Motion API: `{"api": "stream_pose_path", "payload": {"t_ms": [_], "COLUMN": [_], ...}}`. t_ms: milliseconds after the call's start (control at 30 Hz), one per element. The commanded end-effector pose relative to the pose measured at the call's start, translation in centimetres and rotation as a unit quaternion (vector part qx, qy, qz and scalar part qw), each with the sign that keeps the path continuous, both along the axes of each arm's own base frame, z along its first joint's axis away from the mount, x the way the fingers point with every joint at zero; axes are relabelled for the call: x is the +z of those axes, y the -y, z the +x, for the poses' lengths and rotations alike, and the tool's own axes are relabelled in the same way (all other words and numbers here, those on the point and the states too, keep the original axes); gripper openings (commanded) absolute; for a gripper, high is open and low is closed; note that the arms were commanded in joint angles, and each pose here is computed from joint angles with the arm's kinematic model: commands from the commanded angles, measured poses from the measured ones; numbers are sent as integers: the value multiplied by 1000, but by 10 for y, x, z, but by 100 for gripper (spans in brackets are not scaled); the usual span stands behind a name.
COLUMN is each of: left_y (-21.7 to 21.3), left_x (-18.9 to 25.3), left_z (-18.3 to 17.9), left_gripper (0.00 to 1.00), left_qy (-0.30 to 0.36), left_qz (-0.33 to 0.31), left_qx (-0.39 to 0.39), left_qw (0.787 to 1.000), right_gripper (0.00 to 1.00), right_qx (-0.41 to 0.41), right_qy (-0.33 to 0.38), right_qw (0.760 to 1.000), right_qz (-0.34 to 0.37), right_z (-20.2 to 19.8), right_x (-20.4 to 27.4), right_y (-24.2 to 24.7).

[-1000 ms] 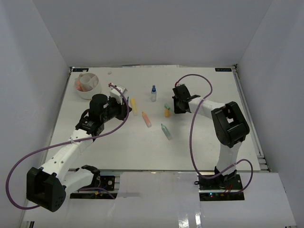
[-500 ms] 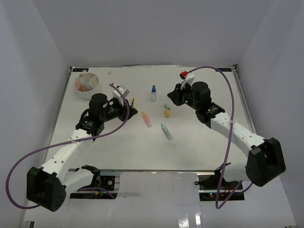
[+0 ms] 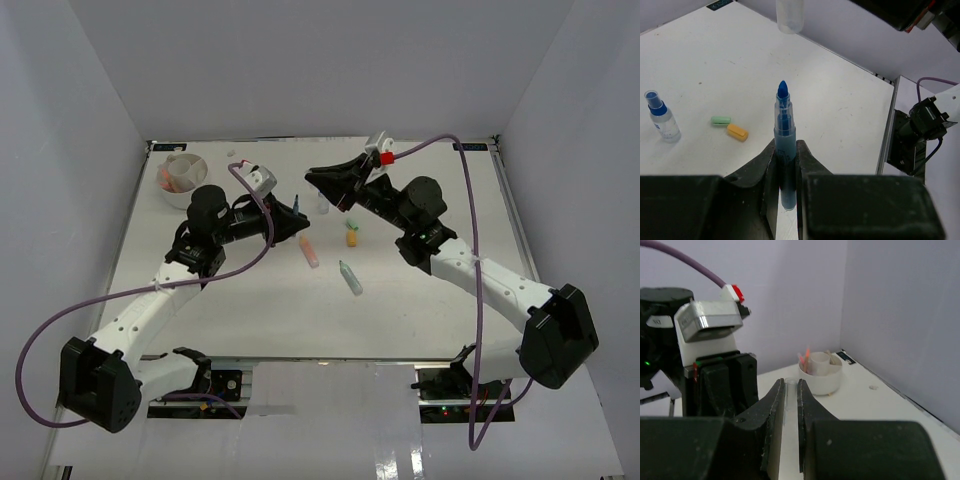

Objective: Sort the stationery into containers
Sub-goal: Close the pen cap on the pen.

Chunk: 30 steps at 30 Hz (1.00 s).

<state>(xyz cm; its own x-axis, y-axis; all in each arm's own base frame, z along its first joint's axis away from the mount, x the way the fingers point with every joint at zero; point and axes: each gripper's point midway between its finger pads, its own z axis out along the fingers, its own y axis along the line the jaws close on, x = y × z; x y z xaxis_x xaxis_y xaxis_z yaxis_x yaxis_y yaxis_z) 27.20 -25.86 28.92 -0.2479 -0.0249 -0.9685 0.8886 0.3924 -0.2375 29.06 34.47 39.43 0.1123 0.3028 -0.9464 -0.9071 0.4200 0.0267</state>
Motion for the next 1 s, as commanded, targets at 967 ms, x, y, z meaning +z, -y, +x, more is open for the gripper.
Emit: {"api": "stream_pose_path", "payload": {"t_ms": [967], "left_y": [-14], "left_x": [8], "left_z": [-26], "left_gripper": [0], "left_qy": [75], "left_qz": [-26], "left_qx": [8], "left_qw": [997], "right_gripper": [8], "right_qx": [126], "right_qy": [20], "right_qw": [988], "right_qz": [86], "right_z": [-60], "right_x": [22], "right_y": [-40]}}
